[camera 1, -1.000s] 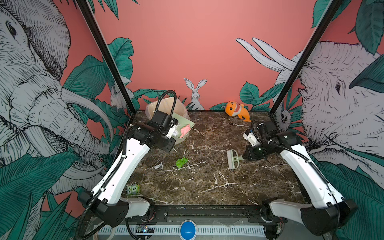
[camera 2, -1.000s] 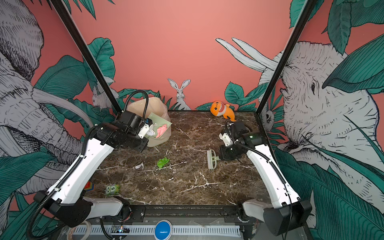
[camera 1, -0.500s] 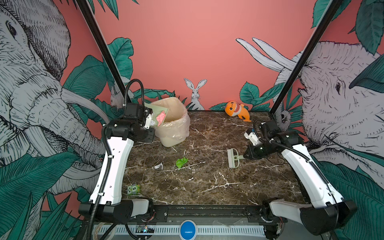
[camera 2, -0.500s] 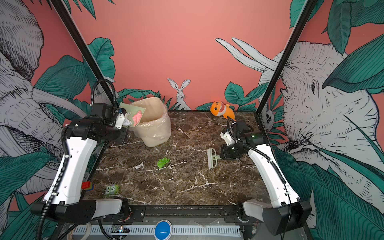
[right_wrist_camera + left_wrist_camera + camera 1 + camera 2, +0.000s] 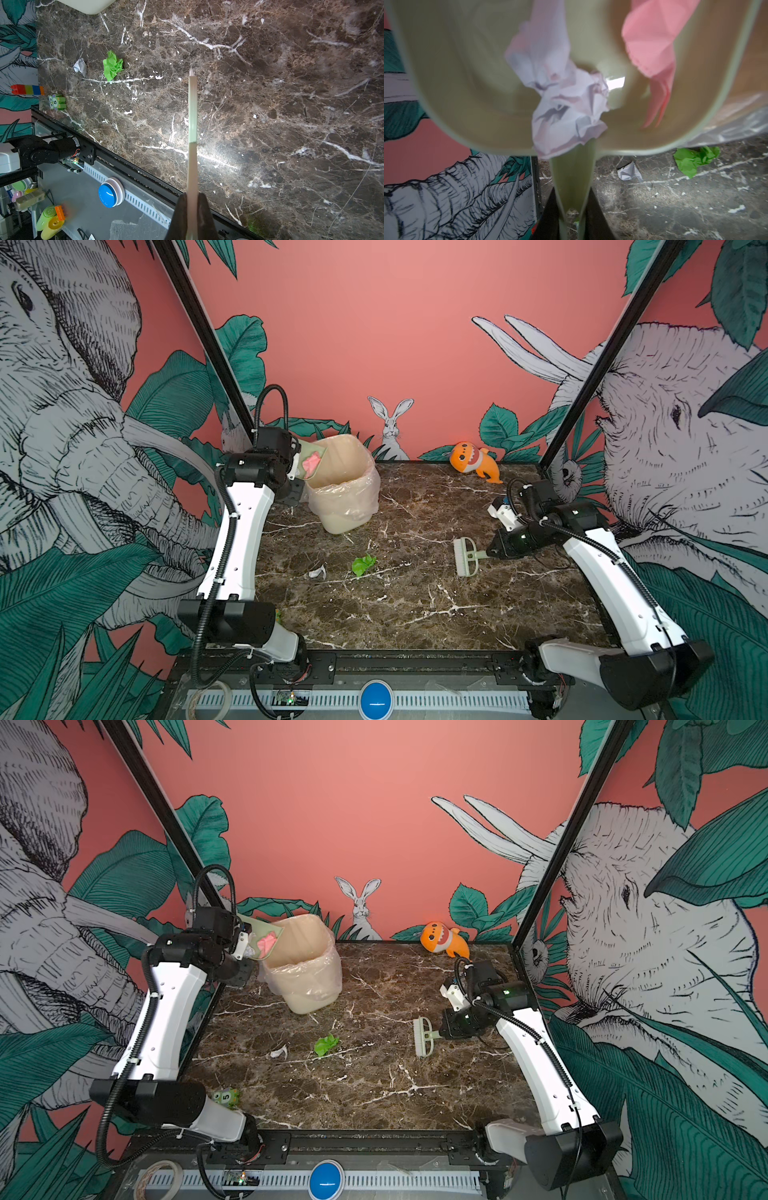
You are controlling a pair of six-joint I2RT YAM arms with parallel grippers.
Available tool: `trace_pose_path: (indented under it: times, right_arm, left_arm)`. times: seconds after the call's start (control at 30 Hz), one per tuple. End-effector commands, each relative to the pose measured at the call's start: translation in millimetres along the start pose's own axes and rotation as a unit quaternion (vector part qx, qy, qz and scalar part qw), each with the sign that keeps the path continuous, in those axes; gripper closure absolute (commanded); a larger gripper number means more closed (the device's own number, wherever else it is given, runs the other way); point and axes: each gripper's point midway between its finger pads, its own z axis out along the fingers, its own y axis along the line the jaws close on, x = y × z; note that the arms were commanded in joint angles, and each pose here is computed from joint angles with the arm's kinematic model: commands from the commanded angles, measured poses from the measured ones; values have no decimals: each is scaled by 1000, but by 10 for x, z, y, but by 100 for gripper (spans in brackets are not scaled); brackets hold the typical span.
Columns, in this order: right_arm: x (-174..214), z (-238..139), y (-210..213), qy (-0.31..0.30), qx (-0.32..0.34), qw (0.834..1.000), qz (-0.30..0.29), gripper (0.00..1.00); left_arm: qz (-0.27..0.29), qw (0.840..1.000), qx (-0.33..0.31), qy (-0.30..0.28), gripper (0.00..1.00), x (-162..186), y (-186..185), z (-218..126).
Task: Sweep away the paper scraps from the table
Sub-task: 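Tip the dustpan over the bin with the left gripper to empty it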
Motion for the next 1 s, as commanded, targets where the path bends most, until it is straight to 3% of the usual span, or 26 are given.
trace_pose_path:
  times: [0.0,0.2,0.37,0.73,0.97]
  right_arm:
    - [51,4,14,9,-8,1000,2,100]
    - [29,20,15,13,-10,1000,4,100]
    - [-20,-7,47,9,-15,1000,5,100]
    - [-9,-37,58,11,-15,1000,3,100]
    - [-9,-14,61,12,-18,1000,3,100]
  left_arm:
    - [18,998,-54,-4,85,-38,236,-111]
    - [72,993,-90,-5,85,-156,220,-136]
    - [121,982,-142,2,86,-250,238,-158]
    - [209,958,-195,14,89,-396,122,-91]
    - [275,924,-267,12,90,-533,170,-126]
